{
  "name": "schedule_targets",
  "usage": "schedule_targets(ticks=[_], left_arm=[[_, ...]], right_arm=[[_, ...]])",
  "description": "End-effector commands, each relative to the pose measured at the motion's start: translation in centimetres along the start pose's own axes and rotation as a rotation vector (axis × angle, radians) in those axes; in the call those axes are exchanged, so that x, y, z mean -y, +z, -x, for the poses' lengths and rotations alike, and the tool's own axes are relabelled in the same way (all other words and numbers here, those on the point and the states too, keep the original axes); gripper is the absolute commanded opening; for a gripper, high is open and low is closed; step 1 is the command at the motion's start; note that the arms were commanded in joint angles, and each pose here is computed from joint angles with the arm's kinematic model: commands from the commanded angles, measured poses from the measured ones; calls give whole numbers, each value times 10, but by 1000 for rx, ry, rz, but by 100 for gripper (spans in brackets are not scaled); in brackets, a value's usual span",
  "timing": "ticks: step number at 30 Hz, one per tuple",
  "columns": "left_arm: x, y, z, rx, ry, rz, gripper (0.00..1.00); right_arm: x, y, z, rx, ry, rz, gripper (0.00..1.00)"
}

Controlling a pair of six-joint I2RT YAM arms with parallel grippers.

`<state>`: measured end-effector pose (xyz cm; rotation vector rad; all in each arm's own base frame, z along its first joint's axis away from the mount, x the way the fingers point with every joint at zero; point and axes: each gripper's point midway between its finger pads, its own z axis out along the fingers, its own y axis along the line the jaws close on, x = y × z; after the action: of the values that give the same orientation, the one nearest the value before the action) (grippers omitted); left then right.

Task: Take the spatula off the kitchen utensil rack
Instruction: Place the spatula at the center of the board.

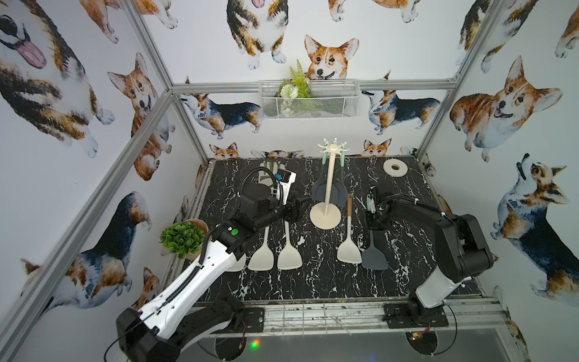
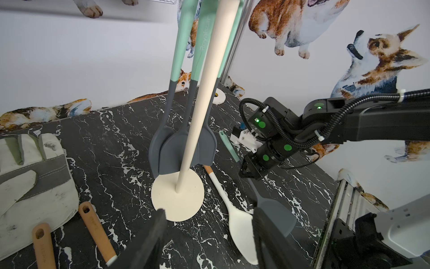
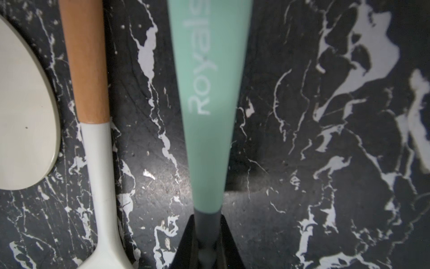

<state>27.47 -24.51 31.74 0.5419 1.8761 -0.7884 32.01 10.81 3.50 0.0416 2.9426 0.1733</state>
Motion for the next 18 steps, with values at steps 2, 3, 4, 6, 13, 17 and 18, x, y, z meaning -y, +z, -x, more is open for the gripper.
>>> schedule_targets(ticks=[2,3,4,6,13,17,18], left_arm=[[0,0,2,3,10,1,62],[-1,0,2,3,10,5,62],[-1,0,2,2,11,6,62],[-3,0,1,1,14,10,62],[-5,7,-1,-13,8,8,62],[-5,9,-1,-16,9,8,62],[-5,9,-1,-17,9,8,62]], right_arm=[[0,8,14,25,-12,-10,0],[0,9,14,24,-11,-13,0],[1,12,14,23,-10,-15,0],[2,15,15,27,-9,-22,0],[7,25,17,35,13,-44,7],[14,28,16,32,32,-81,16],[15,27,16,35,34,-85,17]])
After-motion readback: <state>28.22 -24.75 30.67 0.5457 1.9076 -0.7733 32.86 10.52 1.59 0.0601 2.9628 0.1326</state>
